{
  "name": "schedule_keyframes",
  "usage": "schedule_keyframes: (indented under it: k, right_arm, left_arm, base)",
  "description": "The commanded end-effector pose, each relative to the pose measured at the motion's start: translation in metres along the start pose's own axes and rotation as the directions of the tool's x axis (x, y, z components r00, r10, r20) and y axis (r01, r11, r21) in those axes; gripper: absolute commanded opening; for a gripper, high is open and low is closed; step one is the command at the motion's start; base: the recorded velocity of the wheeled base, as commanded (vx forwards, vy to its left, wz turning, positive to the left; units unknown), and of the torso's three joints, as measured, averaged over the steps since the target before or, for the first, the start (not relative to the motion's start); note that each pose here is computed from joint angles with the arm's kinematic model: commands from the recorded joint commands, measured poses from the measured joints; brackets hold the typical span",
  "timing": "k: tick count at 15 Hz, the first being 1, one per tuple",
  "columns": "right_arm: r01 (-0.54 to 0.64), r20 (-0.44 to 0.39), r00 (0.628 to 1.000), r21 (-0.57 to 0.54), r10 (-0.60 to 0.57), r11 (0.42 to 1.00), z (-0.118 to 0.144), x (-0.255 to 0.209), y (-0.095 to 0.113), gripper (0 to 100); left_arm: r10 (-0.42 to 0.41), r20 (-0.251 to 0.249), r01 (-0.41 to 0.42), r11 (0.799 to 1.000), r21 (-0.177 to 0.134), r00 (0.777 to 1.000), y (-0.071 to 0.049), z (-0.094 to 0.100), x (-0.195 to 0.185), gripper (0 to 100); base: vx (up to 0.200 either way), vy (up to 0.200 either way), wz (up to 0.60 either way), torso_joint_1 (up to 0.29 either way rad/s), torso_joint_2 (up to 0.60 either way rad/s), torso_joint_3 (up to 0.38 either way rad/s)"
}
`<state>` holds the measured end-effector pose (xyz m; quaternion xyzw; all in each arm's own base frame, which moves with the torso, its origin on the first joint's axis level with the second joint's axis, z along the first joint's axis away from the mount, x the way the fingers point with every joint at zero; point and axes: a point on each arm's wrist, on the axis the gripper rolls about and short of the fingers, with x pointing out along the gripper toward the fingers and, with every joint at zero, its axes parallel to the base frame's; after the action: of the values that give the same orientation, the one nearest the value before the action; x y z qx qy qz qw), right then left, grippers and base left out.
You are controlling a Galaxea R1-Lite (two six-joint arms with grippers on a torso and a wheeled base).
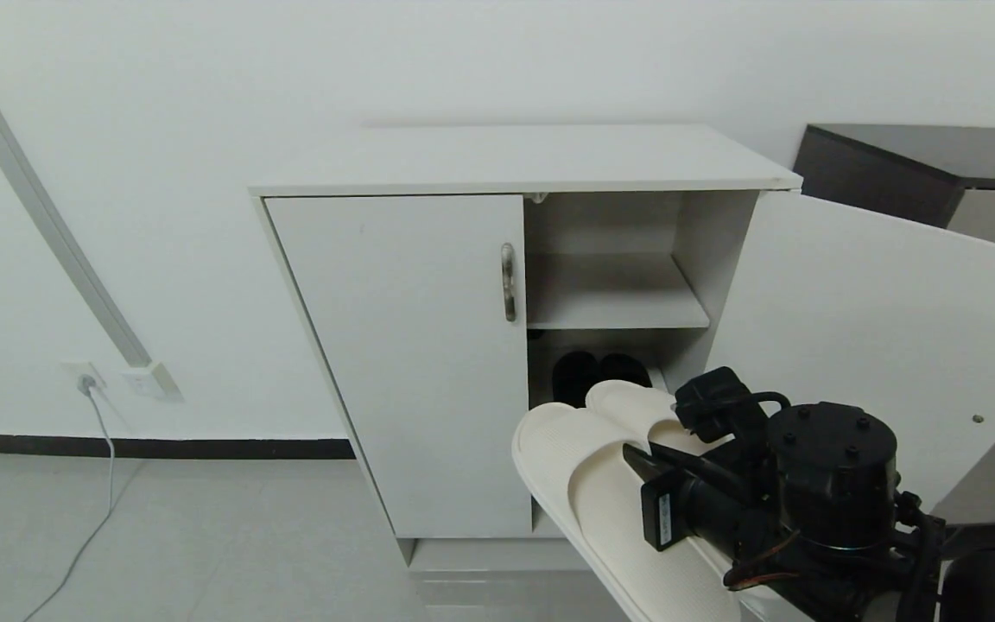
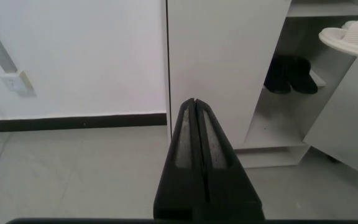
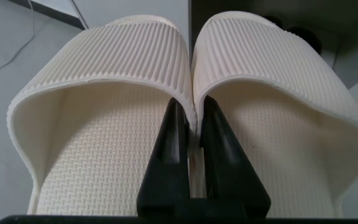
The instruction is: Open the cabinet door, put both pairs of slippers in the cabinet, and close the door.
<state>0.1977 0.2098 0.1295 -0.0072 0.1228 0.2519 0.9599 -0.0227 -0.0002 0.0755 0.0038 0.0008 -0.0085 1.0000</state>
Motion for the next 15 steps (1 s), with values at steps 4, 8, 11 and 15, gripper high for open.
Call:
schedule_keyframes:
  k: [4,8,11,15]
  right_arm:
    - [0.029,-0.007,1.000,0.005,-0.029,1.000,-0.005,0.010,-0.007,0]
    - [0.031,0.010,0.999,0.008,-0.031,0.999,-0.004,0.010,-0.008,0]
    - [0.035,0.005,0.999,-0.016,-0.035,0.999,-0.006,0.012,-0.009,0]
    - [0.204,0.025,0.979,-0.013,-0.203,0.979,0.002,0.036,0.002,0]
  left_arm:
    - [0.000,0.000,0.000,1.000,0.000,1.000,0.000,0.000,0.000,0]
    - [0.000,0.000,0.000,1.000,0.000,1.000,0.000,0.000,0.000,0]
    - [0.000,0.000,0.000,1.000,0.002,1.000,0.000,0.000,0.000,0]
    - [0.000,0.000,0.000,1.000,0.003,1.000,0.000,0.000,0.000,0]
  base:
    - [0.000,0.000,0.00,-0.089,0.45,0.364]
    - [0.000,0.000,0.00,-0.023,0.40,0.377]
    - [0.000,0.000,0.00,0.001,0.11,0.108]
    - [0.000,0.000,0.00,0.000,0.00,0.000]
